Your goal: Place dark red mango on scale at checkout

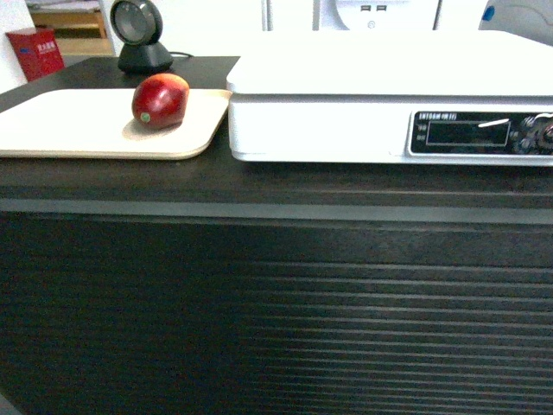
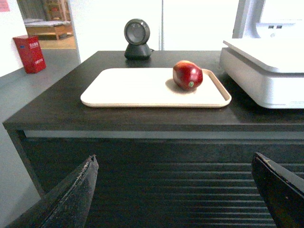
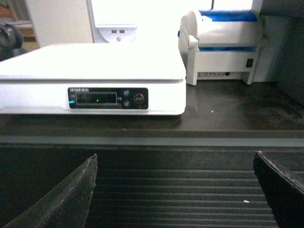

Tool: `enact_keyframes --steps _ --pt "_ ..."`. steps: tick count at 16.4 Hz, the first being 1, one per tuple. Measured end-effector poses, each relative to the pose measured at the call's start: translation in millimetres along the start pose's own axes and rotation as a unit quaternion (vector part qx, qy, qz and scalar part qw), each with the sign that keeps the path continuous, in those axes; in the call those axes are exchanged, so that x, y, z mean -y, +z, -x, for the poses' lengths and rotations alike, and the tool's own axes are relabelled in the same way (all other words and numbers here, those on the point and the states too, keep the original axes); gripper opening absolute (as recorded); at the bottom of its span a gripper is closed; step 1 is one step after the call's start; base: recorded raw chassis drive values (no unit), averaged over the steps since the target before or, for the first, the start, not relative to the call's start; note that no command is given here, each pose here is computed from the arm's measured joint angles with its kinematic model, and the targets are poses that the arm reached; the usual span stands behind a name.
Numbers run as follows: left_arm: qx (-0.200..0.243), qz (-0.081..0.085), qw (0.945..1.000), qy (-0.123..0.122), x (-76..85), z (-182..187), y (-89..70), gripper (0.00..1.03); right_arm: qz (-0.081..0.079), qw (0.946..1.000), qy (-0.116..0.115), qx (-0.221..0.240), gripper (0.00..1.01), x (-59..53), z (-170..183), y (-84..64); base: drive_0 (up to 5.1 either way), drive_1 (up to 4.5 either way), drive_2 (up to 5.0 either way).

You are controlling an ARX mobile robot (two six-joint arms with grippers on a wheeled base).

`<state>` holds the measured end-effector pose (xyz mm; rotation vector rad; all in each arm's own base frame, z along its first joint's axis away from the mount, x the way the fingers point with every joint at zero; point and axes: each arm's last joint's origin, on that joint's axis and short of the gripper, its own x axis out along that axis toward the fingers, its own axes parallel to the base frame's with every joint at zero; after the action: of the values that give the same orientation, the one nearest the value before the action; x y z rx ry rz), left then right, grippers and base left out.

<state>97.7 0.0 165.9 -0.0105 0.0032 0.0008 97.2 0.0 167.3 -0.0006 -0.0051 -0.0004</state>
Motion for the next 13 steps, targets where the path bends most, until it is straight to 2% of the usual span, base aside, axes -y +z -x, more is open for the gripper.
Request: enact_keyframes --steps 13 --pt "0.000 0.000 1.0000 0.000 0.0 0.0 0.0 0.98 0.000 1.0000 0.000 0.000 0.98 0.0 0.0 0.0 0.0 0.00 0.0"
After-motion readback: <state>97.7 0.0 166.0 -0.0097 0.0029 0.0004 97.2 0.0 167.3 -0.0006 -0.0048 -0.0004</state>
